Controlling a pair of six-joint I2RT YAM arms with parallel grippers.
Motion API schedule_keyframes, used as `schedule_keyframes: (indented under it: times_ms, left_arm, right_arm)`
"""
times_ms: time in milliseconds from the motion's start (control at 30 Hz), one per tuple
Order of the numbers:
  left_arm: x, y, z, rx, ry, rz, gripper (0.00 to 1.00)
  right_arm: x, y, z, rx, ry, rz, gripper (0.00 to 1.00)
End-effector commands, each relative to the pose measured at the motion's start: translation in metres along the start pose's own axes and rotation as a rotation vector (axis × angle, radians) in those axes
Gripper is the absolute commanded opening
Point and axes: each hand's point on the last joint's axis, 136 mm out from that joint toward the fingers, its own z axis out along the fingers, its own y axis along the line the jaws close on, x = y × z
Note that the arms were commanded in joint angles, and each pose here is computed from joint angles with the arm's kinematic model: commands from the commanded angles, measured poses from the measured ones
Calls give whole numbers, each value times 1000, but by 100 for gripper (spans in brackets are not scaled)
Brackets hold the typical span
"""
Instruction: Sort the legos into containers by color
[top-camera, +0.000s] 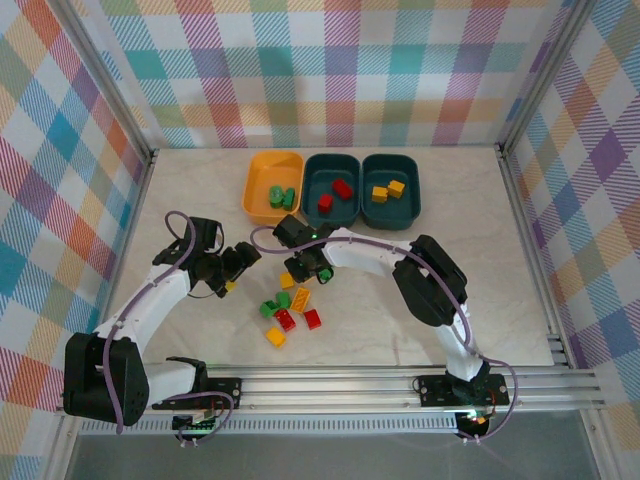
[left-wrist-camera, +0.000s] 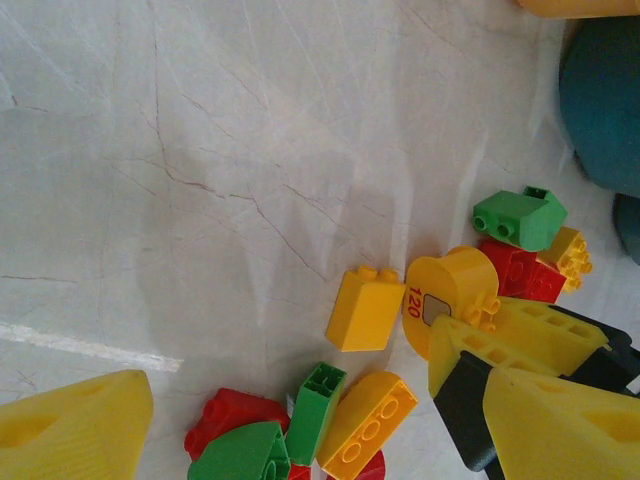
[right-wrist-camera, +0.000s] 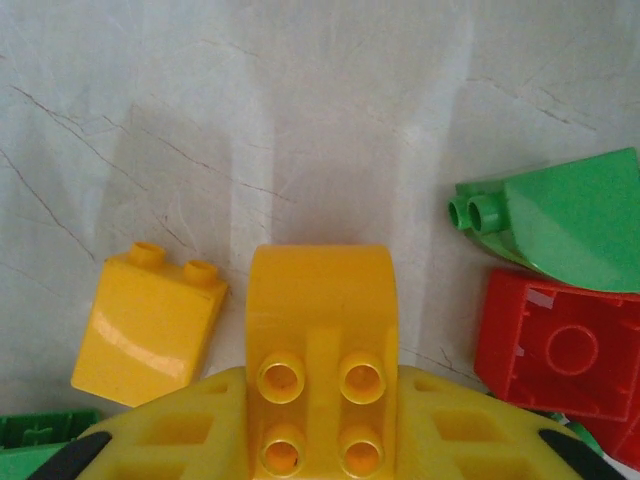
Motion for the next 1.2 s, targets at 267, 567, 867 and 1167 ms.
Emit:
schedule_keyframes:
  times_ms: [267, 567, 867, 1167]
  left_arm:
    - [13, -23, -5, 13, 15, 133, 86]
    - [70, -64, 21, 21, 151, 390, 85]
    - [97, -66, 50, -64, 223, 440, 83]
    - [108, -76, 60, -126, 231, 551, 83]
  right_arm:
    - [-93, -110, -123, 75, -375, 189, 27]
    - [-70, -275, -88, 176, -262, 519, 27]
    - [-50, -326, -47, 213, -139, 663, 30]
    - [-58, -332, -77, 244, -195, 664, 56]
